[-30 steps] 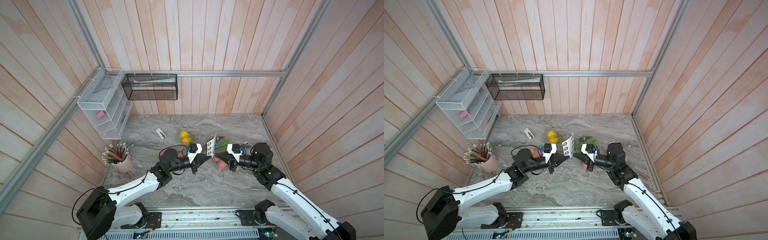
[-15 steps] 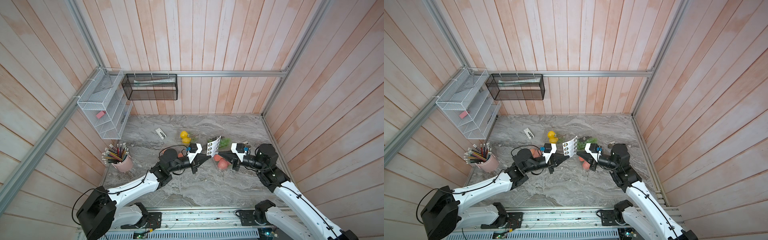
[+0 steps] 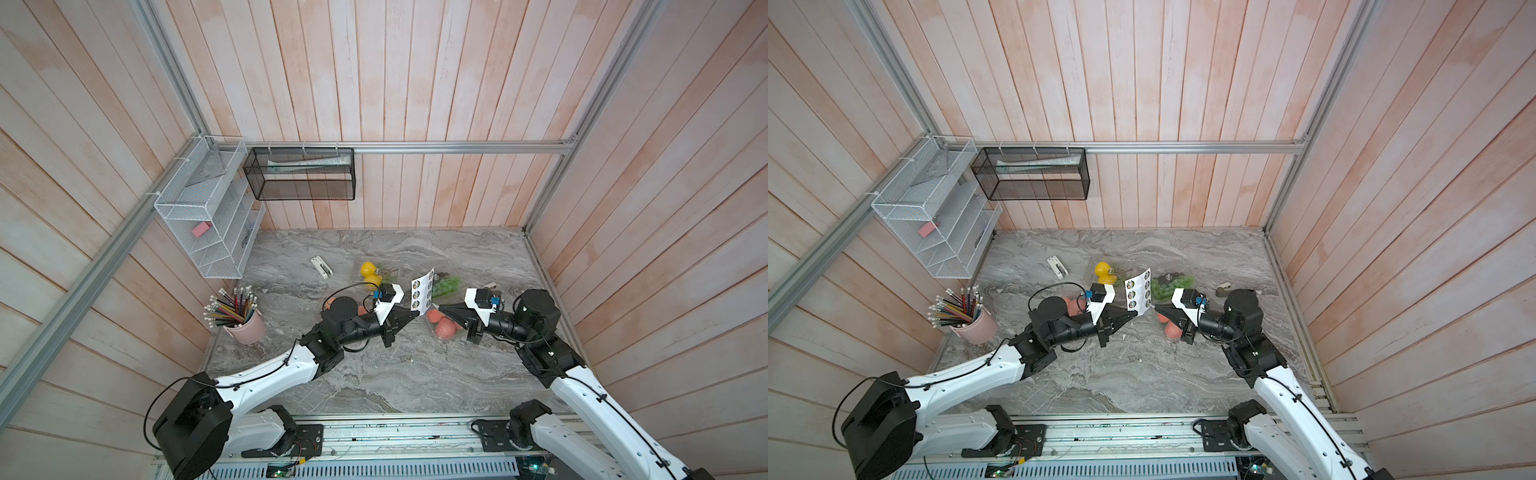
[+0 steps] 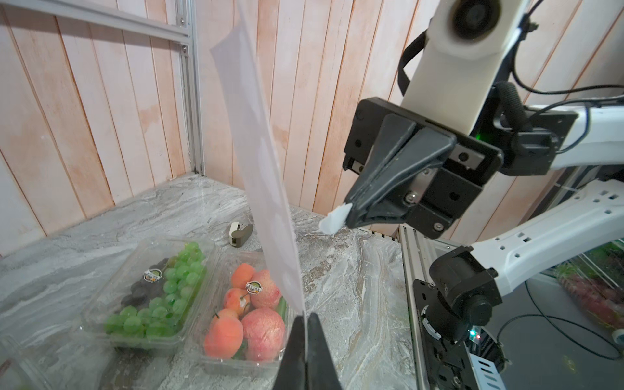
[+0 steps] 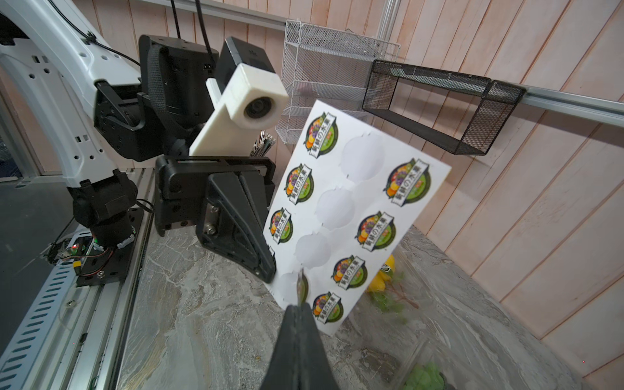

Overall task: Label fruit boxes
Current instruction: Tear off the label from the label sticker, then place the label sticker at the center of the board.

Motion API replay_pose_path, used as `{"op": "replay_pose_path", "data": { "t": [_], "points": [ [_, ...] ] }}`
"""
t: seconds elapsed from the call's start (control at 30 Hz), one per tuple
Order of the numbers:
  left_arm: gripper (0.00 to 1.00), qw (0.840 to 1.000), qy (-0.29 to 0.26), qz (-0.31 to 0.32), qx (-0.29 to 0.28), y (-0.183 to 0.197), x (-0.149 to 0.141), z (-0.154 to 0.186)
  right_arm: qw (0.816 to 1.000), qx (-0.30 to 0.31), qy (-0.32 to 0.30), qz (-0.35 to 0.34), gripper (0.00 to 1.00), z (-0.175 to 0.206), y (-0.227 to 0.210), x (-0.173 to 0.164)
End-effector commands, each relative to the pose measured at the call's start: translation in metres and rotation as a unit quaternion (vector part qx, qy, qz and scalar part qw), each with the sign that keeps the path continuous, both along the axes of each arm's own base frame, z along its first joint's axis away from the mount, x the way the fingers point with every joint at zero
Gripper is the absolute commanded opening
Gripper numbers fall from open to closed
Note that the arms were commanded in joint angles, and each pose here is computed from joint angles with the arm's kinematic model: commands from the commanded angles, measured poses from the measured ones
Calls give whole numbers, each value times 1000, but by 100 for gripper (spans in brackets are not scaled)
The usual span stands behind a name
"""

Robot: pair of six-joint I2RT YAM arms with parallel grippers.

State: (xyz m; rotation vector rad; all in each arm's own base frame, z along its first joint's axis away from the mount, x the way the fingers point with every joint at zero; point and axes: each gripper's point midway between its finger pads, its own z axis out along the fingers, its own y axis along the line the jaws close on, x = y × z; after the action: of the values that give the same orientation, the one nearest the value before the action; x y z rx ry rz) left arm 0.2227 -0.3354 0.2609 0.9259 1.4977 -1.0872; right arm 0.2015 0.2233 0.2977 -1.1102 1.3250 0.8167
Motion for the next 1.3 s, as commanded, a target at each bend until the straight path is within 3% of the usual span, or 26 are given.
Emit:
{"op": "replay_pose_path", "data": {
  "t": [0.0,0.1,0.3,0.53,0.73,0.8,0.97,1.13,1.27],
  "points": [
    [0,994,100,11,40,6,1,-30,1000,-4,-11,3,0,5,-1,-3],
    [0,980,183,13,77,12,-6,-61,1000,-5,-10,6,0,2,-1,-3],
    [0,934,334,2,129,21,-27,-119,1000,-5,-5,15,0,-4,2,-3],
    [0,883,412,13,224,28,-36,-176,1000,-10,-8,22,0,-8,5,-4],
    [0,852,445,47,272,39,-30,-206,1000,-11,-8,25,0,-9,6,-6],
    [2,846,447,71,284,46,-24,-213,1000,-12,-7,25,0,-11,6,-6],
    [19,833,444,122,308,62,-8,-221,999,-20,-5,26,0,-15,9,-5],
    [39,836,428,135,316,67,0,-213,999,-34,-4,24,0,-21,16,-1],
    [43,843,419,143,305,70,6,-199,999,-47,-7,21,0,-24,22,5]
  ]
}}
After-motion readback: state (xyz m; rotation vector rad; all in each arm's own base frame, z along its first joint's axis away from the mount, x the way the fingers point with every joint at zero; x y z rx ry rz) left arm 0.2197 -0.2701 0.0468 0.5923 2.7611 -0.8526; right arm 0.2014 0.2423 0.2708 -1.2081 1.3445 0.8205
